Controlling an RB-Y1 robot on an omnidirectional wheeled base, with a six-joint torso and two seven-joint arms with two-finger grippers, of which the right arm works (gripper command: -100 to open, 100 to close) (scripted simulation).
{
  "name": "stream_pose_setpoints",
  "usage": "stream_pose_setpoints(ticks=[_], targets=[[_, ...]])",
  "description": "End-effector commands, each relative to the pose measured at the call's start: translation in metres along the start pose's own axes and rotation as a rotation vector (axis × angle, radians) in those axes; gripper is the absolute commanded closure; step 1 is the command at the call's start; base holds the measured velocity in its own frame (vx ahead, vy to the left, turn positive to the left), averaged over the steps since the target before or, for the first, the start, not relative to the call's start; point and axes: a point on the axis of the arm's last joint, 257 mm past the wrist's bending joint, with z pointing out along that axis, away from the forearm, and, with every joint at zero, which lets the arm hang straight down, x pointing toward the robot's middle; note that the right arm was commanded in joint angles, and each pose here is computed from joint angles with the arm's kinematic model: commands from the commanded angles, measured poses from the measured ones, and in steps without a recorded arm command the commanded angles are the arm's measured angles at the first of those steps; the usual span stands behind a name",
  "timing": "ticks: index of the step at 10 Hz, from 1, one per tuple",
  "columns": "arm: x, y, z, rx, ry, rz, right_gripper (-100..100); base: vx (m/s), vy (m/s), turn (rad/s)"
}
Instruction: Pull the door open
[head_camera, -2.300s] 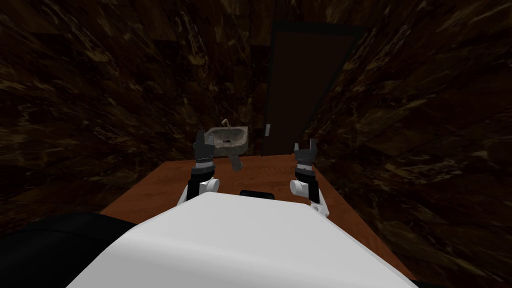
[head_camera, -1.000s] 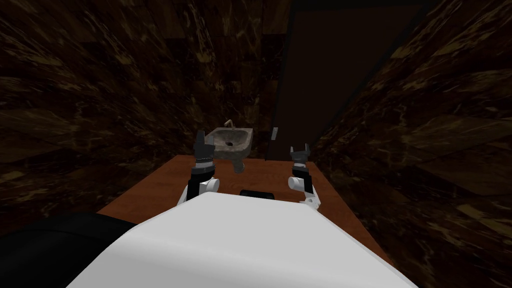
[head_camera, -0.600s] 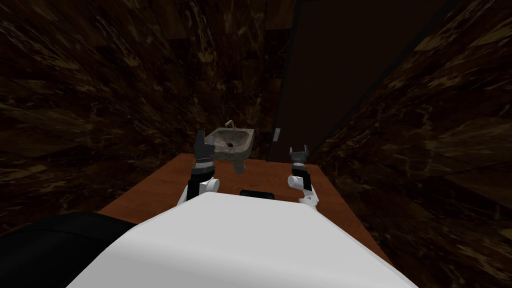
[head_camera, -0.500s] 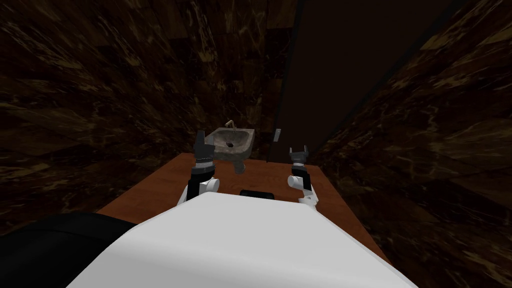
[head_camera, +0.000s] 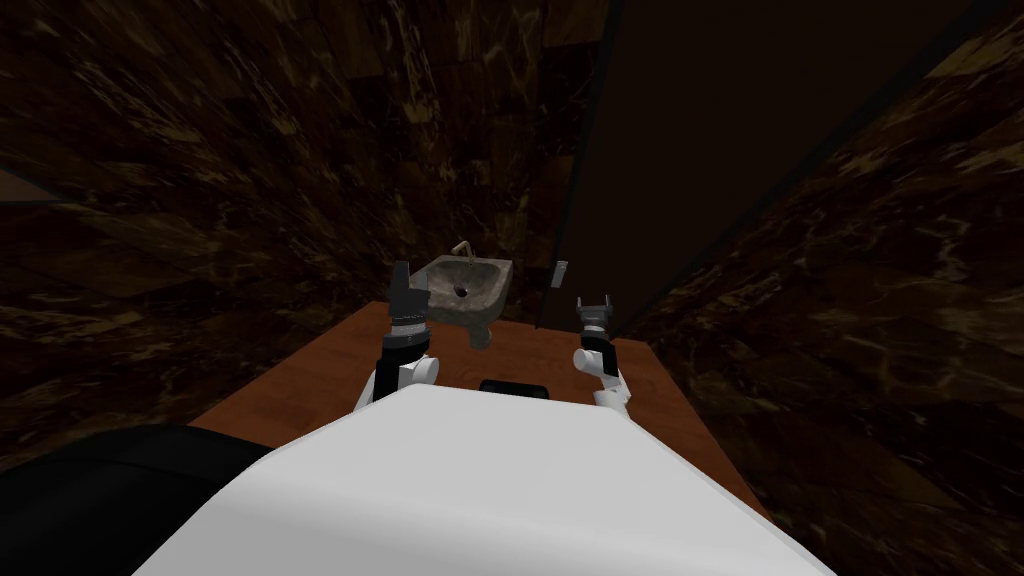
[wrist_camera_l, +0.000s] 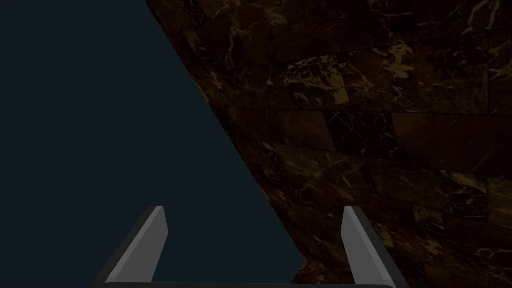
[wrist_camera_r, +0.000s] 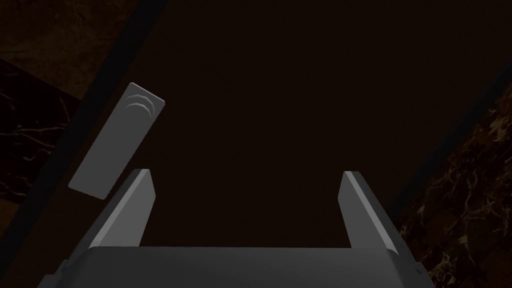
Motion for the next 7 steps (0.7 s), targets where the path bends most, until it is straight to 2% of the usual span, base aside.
stream_pose_setpoints(ticks=[1, 7], targets=[[-0.010, -0.004, 0.0031, 0.006, -0.024, 0.047, -100, 0.086, -0.046, 0.113], [-0.044, -0.022, 0.0083, 0.021, -0.109, 0.208, -100, 0.084, -0.054, 0.106]])
